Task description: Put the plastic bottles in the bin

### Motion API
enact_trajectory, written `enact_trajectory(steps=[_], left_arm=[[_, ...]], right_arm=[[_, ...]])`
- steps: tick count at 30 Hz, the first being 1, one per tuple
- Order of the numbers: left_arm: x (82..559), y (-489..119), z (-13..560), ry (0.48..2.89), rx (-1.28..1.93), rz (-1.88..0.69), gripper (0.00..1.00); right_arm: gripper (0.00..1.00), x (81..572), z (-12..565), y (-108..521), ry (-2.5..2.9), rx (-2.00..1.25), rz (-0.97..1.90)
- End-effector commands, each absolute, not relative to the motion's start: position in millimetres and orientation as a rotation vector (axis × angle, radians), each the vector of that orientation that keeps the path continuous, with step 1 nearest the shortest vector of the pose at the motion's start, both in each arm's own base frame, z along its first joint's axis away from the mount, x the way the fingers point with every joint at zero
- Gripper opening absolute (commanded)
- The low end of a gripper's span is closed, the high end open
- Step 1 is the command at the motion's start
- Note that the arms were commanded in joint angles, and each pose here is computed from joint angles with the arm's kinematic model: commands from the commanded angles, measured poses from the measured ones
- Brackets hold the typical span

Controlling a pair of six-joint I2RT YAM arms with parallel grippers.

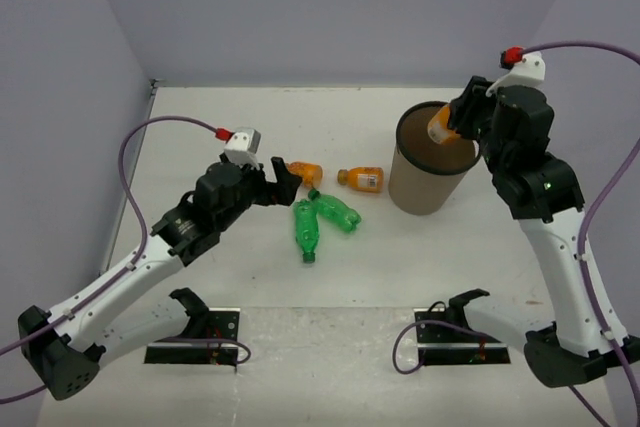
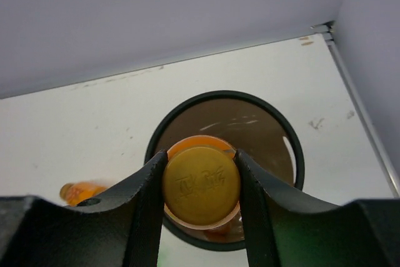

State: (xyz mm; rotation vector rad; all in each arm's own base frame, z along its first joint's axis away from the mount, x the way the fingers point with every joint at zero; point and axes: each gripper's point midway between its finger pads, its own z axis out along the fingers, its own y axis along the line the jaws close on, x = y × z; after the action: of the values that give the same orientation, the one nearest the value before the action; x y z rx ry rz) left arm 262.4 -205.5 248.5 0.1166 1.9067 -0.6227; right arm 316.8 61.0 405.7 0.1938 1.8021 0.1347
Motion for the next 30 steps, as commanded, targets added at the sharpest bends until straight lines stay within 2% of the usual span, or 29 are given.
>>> enact_trajectory(steps=[1,2,3,4,5,7,9,15,18,23,30], left_arm=[[277,-184,240,2.024,-0.191,-0.497,1.00],[279,-183,239,2.044,-0.250,-0.486,1.00],[284,-184,231,2.080,-0.300,-0.455,1.00],[289,-190,245,2.065,-0.404,-0.507,1.00],[290,-190,231,2.128,-0.458,-0.459,1.00],[296,-199,247,2.128,-0.568,-0.510,1.00],[299,-200,236,2.168,-0.683,-0.470,1.00],[315,-205,216,2.120,-1.013,-0.446,1.00],[334,-224,207,2.142,-1.051,-0.432,1.00],[355,-240,169,2.214,-1.159,-0.268,1.00],[378,-244,126,2.248,-1.302,-0.252,0.96]], right_arm=[[0.20,336,396,27,1.803,0.296,-0.083],[0.58,340,393,27,1.806,0.299,-0.090],[0.91,345,390,24,1.811,0.322,-0.120],[0.99,347,388,23,1.814,0.330,-0.127],[0.99,348,388,22,1.819,0.337,-0.133],[0.99,345,387,23,1.824,0.342,-0.119],[0.99,339,392,23,1.802,0.346,-0.101],[0.99,318,395,39,1.793,0.296,0.060],[0.99,310,389,45,1.809,0.266,0.096],[0.99,298,382,54,1.820,0.215,0.160],[0.99,281,383,64,1.796,0.148,0.234]])
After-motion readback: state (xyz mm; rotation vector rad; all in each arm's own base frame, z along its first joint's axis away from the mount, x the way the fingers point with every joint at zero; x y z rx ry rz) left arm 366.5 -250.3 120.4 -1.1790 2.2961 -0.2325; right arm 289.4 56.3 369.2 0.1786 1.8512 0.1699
